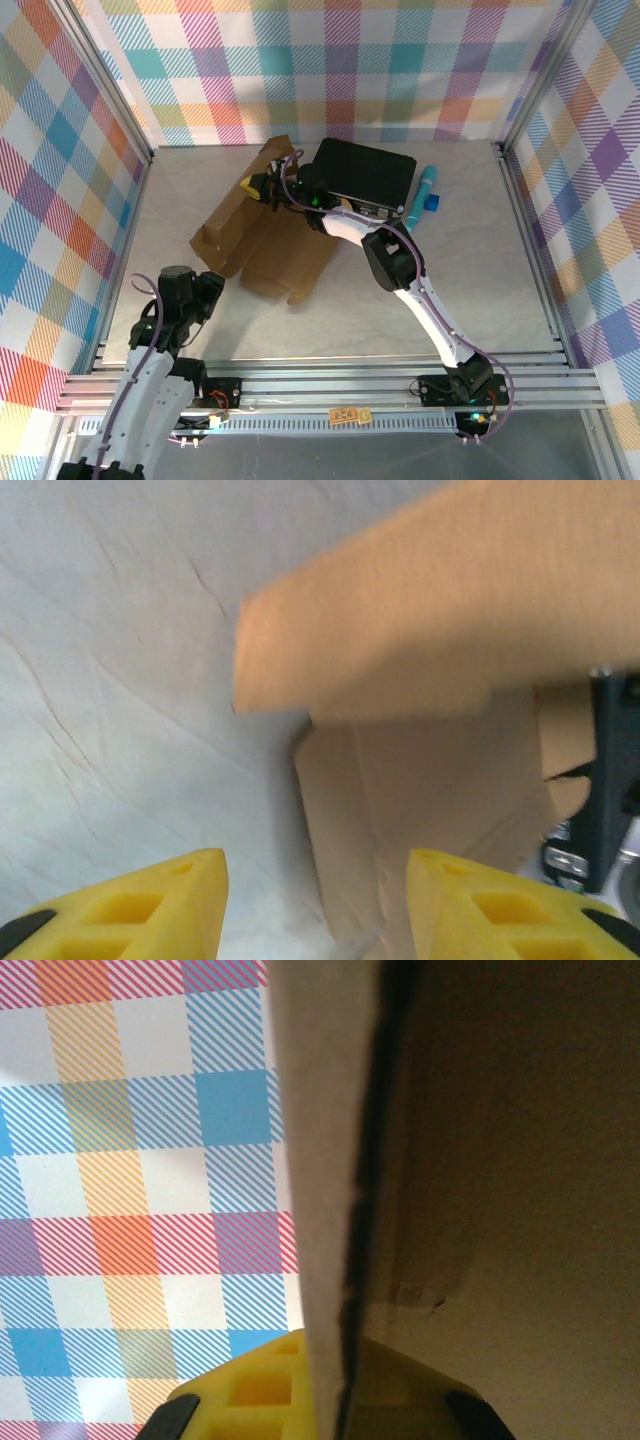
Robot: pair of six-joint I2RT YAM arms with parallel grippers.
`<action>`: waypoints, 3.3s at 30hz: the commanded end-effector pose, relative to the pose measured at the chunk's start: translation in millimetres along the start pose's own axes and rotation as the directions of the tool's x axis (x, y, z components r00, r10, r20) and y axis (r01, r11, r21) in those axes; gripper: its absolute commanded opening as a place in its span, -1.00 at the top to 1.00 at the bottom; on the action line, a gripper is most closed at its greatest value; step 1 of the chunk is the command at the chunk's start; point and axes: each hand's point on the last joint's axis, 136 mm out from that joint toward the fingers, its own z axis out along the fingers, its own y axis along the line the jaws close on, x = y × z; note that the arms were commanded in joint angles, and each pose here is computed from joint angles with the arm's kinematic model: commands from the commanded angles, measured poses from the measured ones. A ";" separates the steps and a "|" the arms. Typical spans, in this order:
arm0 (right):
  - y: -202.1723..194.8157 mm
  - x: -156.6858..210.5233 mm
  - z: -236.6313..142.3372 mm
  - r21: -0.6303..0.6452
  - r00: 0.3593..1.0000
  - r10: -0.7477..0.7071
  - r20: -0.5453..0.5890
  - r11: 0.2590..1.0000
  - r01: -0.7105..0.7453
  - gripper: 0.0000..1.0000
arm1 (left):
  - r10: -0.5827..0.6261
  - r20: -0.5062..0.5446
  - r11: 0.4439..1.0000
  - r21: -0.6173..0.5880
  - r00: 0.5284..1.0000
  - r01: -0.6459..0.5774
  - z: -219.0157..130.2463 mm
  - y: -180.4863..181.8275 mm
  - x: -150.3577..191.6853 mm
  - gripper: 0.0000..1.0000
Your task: Fold the paper box
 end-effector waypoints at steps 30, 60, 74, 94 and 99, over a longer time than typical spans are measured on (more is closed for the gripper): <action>1.8 -8.9 -2.6 0.012 0.999 0.016 0.052 1.000 -0.016 1.00 | 0.189 0.151 0.971 -0.176 0.970 -0.162 100.8 -40.7 -20.3 -0.11; 0.6 -14.6 -1.6 0.012 0.999 0.017 0.037 1.000 -0.017 1.00 | 0.068 0.218 0.961 -0.278 0.974 -0.005 32.7 -1.9 -149.0 0.14; 16.3 -1.1 -7.7 -0.089 1.000 -0.023 -0.008 0.996 0.022 1.00 | 0.137 0.034 0.985 -0.115 0.990 -0.132 81.5 -22.5 -94.4 0.22; 10.0 2.6 -23.9 -0.084 0.999 -0.028 -0.022 0.996 0.027 1.00 | 0.269 -0.002 0.962 -0.040 0.963 -0.269 75.1 -30.9 -43.8 0.20; 8.2 1.6 -23.5 -0.077 0.999 -0.026 -0.022 0.997 0.024 1.00 | 0.313 0.005 0.950 0.017 0.950 -0.313 70.7 -42.5 -37.3 0.20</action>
